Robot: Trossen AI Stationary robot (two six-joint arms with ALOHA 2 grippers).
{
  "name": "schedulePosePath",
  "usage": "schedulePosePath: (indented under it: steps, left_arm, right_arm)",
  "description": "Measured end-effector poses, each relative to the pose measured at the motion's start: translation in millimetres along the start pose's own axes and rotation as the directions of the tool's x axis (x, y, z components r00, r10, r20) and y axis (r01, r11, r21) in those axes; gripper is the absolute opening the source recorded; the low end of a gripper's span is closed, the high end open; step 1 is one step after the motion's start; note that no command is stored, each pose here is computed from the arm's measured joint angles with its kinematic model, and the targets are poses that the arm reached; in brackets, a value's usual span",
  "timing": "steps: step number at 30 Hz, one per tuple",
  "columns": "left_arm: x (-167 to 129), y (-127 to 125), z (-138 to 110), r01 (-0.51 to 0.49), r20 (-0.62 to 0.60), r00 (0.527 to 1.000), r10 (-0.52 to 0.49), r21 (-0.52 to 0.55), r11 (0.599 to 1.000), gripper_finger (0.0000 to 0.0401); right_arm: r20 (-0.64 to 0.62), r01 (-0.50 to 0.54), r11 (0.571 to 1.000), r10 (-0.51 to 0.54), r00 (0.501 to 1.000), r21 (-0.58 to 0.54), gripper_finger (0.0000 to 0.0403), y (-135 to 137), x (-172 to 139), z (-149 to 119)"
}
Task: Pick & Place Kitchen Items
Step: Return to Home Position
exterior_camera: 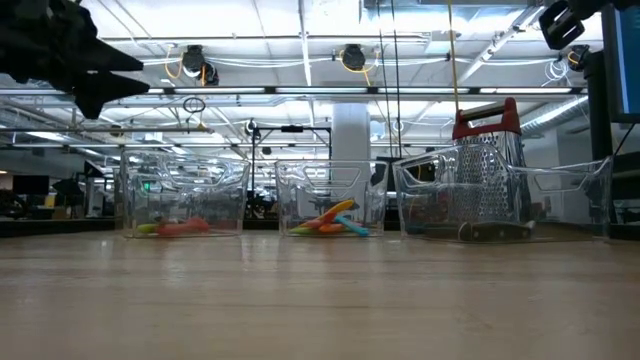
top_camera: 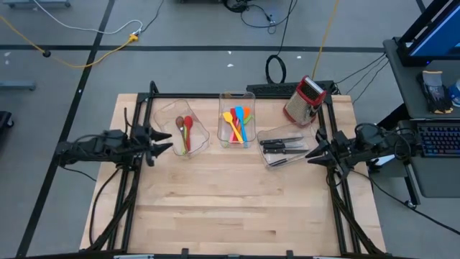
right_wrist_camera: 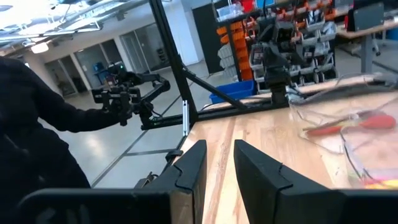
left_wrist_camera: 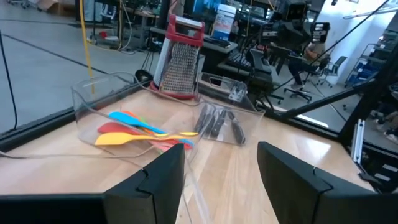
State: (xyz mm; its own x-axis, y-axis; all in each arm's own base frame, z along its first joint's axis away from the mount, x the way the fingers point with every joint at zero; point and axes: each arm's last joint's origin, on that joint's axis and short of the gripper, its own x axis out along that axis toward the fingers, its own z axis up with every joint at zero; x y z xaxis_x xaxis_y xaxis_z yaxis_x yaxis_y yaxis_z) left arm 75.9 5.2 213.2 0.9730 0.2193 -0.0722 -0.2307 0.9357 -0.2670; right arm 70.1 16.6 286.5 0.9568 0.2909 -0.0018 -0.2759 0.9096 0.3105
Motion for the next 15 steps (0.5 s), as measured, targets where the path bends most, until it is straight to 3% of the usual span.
schedulePosePath:
  steps: [6, 11, 15]
  left_arm:
    - [8.1, 2.0, -13.8, 0.002, 0.007, 1.000, -0.002, -0.004, 1.000, 0.0207]
    - [10.5, 3.0, -19.3, 0.002, 0.002, 1.000, -0.002, -0.013, 1.000, 0.0207]
    - [10.5, 3.0, -19.1, 0.001, 0.004, 1.000, -0.001, -0.007, 1.000, 0.0207]
  right_arm:
    - [0.032, -0.012, 0.999, 0.014, 0.999, -0.045, 0.0073, -6.8, 11.9, -17.2]
    - [-0.036, -0.004, 0.999, 0.006, 0.999, 0.050, 0.0073, -17.8, 22.2, -48.4]
    - [-0.013, -0.162, 0.986, 0.162, 0.987, 0.041, 0.0073, -16.9, 24.4, -58.2]
